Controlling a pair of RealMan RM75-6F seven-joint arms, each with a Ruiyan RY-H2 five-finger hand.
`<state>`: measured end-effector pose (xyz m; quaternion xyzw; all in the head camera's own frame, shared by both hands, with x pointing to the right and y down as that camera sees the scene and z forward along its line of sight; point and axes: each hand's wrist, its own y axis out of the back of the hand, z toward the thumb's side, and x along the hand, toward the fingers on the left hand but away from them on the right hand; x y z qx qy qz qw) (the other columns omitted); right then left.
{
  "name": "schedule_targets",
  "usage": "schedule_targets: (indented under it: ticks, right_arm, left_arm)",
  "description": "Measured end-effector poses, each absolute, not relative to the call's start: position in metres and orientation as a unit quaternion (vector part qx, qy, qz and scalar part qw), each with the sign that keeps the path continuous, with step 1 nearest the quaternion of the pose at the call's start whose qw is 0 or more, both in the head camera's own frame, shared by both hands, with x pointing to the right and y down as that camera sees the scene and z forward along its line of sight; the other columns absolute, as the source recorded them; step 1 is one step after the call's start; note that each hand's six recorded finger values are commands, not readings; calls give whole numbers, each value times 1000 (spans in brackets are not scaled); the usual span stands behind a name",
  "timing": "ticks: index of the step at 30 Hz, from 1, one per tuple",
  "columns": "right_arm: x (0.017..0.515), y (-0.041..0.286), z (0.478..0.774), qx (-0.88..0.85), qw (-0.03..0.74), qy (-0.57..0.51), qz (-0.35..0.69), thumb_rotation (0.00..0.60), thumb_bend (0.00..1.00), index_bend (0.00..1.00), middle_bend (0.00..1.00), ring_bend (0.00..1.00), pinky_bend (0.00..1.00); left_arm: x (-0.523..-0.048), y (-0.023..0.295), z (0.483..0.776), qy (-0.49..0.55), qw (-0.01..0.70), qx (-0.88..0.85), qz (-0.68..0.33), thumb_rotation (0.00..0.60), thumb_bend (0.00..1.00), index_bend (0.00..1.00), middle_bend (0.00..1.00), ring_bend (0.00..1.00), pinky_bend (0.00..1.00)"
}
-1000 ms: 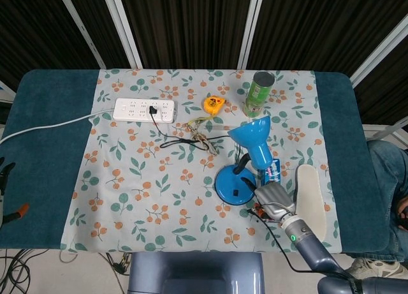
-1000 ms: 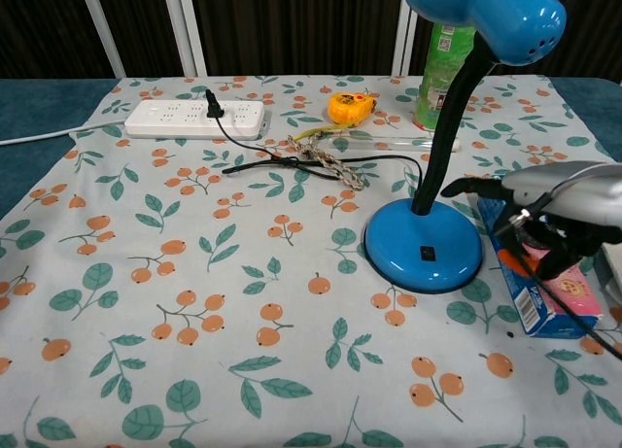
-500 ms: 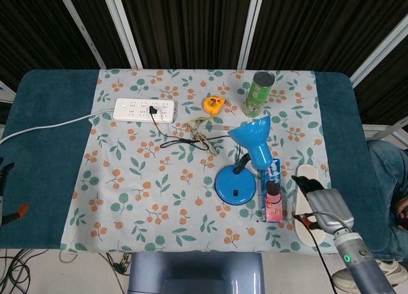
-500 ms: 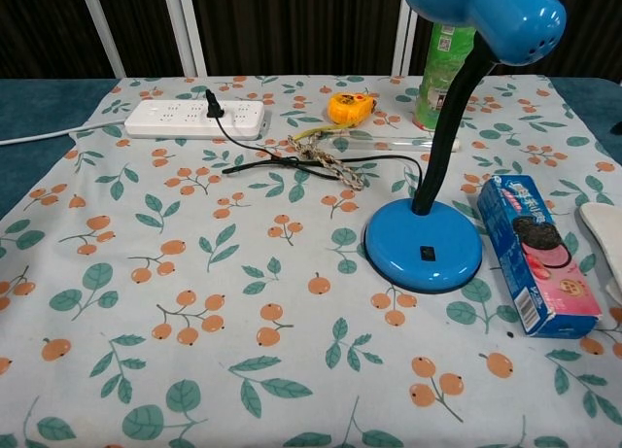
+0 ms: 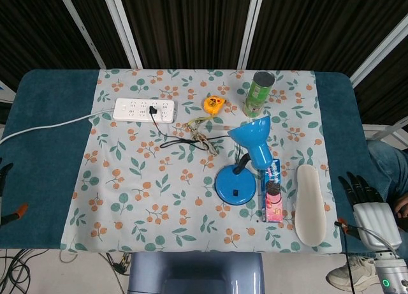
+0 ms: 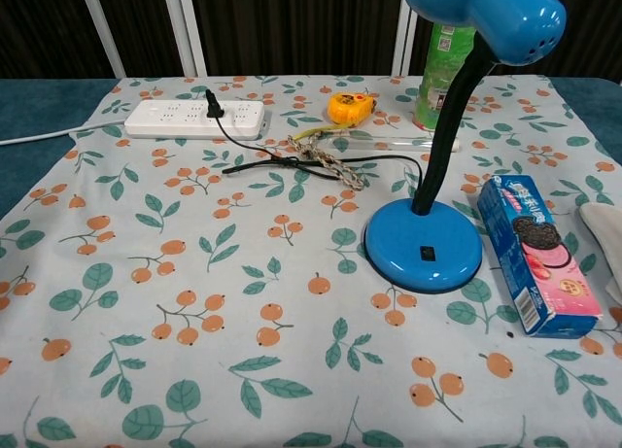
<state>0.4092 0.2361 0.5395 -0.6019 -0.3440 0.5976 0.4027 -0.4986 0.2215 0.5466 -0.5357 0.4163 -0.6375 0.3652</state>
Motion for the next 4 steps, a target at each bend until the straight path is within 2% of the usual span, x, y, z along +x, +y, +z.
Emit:
schedule_targets:
  ticks: [4]
  right_arm:
    - [411,237,544,-600,405,-338,601,600,277,52,21,52,0]
  left_arm:
    - [-498,222,548,412,368,-537,-637,600,164,116,6,0,78]
